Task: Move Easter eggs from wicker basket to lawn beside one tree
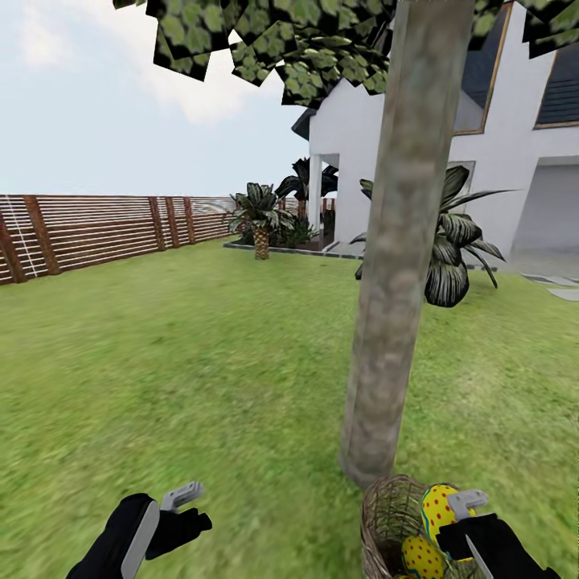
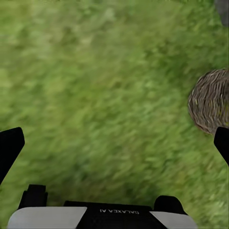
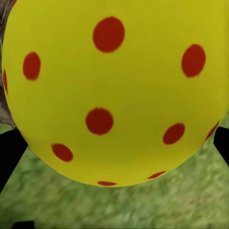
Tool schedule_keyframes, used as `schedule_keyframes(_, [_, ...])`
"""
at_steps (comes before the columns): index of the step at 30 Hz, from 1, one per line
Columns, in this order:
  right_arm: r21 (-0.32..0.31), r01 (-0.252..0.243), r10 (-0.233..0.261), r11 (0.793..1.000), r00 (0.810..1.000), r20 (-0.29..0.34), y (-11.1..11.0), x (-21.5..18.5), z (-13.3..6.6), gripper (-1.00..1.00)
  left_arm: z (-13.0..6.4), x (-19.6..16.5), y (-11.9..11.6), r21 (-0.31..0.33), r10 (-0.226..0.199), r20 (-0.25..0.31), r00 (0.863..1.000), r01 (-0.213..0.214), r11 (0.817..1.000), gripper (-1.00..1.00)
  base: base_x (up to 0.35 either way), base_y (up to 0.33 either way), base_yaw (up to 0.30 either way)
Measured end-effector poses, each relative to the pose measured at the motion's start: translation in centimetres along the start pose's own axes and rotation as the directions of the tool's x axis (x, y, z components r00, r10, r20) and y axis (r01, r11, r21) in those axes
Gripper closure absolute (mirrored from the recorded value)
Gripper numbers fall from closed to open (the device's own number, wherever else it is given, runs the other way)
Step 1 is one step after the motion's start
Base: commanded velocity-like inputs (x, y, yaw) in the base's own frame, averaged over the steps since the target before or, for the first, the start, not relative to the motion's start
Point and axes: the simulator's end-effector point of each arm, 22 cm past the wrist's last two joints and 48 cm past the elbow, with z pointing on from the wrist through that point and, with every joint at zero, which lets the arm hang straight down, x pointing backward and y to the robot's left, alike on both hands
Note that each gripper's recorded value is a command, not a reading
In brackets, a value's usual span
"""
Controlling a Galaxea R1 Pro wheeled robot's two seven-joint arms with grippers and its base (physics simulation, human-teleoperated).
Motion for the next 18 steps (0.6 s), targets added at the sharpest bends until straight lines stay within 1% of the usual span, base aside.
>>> schedule_keyframes(10, [-0.003, -0.003, 0.003, 1.0, 1.0, 0.003, -0.4, -0.8, -1.5, 1.0, -1.6, -0.6, -0.5, 0.001, 0.001, 0.003, 1.0, -0.001, 1.0, -1.0, 0.0, 0.0, -0.225])
schedule_keyframes(18, [-0.002, -0.004, 0.004, 1.0, 1.0, 0.008, -0.5, -1.0, -1.6, 1.0, -1.8, -0.7, -0.6, 0.004, 0.002, 0.005, 1.0, -0.002, 1.0, -1.0, 0.0, 0.0, -0.256])
